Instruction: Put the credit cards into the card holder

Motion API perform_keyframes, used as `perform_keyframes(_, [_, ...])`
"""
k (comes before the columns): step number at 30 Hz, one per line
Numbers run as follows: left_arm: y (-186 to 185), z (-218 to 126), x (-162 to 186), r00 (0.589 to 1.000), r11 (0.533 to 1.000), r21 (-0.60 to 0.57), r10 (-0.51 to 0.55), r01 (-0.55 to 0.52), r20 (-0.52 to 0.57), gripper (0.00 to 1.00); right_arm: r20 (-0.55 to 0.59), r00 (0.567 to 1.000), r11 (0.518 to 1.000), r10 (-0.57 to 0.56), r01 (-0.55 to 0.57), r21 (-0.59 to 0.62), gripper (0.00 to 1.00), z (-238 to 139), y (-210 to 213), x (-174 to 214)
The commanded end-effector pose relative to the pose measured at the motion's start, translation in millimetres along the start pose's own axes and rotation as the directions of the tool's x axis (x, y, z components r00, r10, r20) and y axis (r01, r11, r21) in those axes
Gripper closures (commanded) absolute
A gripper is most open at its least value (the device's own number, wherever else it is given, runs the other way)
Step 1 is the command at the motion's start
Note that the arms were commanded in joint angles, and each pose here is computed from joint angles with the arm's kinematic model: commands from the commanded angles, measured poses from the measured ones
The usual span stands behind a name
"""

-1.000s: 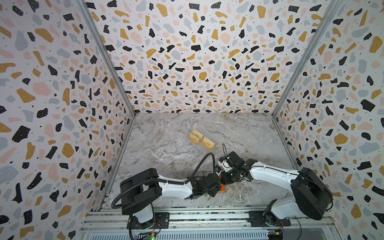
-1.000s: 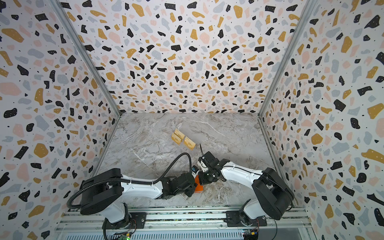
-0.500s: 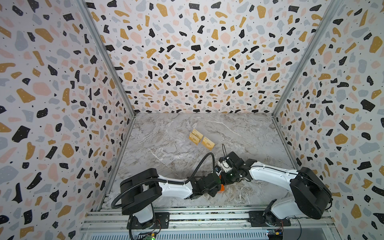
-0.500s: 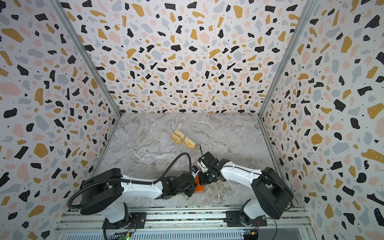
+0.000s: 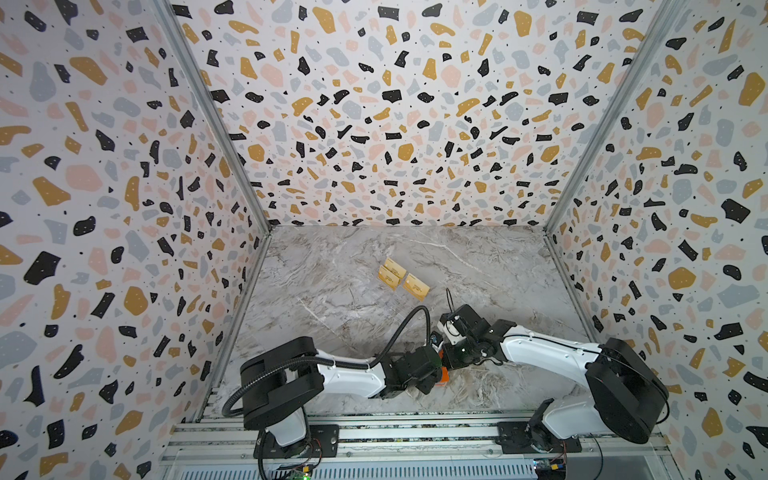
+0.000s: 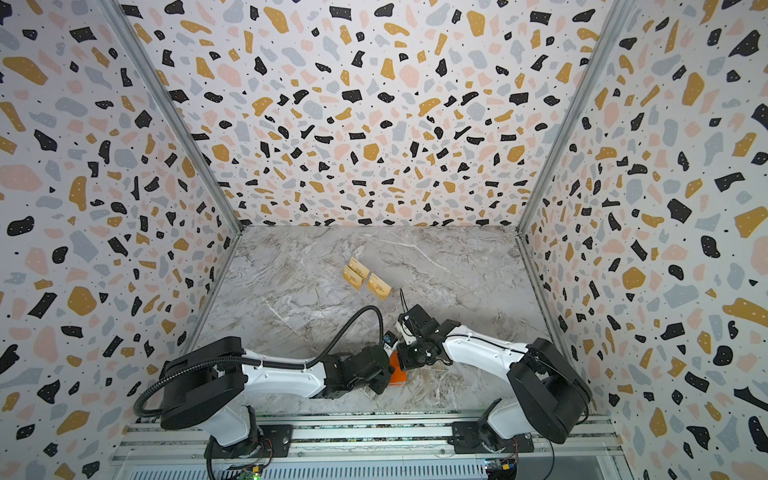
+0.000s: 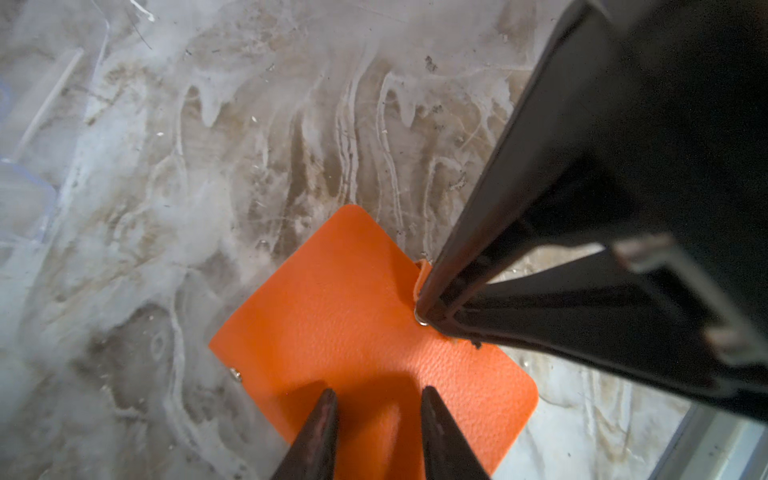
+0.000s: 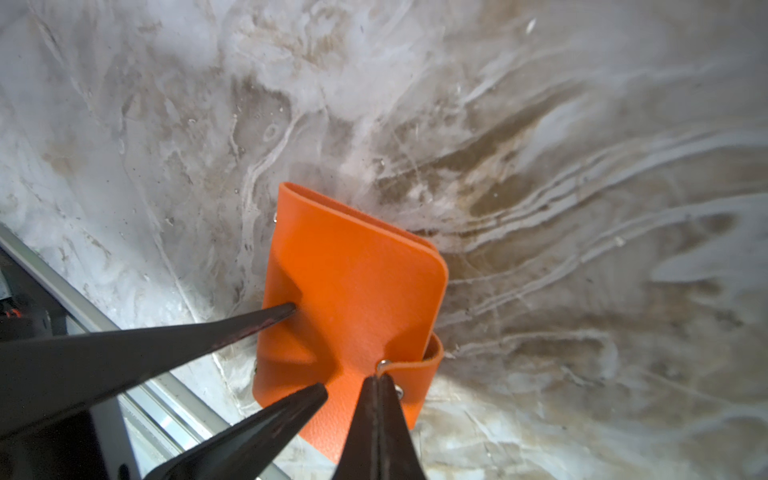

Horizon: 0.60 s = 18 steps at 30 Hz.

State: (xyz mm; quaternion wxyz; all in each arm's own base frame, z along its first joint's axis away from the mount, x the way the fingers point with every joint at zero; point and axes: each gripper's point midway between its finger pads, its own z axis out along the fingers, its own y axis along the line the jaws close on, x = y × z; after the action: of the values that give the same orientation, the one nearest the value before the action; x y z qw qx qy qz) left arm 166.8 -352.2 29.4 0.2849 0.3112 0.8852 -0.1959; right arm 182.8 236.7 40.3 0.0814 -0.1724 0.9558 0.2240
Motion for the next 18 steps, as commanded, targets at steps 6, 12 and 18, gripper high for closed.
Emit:
perform_keyframes(6, [5.5,10.7,51.7,0.983,1.0,-0.005,0.028,-0.029,-0.179,0.64,0.015,1.0,1.0,-0.009,0.009,-0.009,1.0,0.8,1.6,-5.7])
perform_keyframes(12, [6.2,10.9,54.0,0.983,1.0,-0.007,0.024,-0.026,-0.184,0.65,0.017,1.0,0.999,-0.019,0.02,-0.04,1.0,3.0,7.0,-7.3])
perform_keyframes(18, [7.4,10.1,57.6,0.98,0.999,-0.009,0.03,-0.032,-0.195,0.65,-0.012,1.0,0.999,-0.027,0.027,-0.038,1.0,12.5,4.3,-3.5])
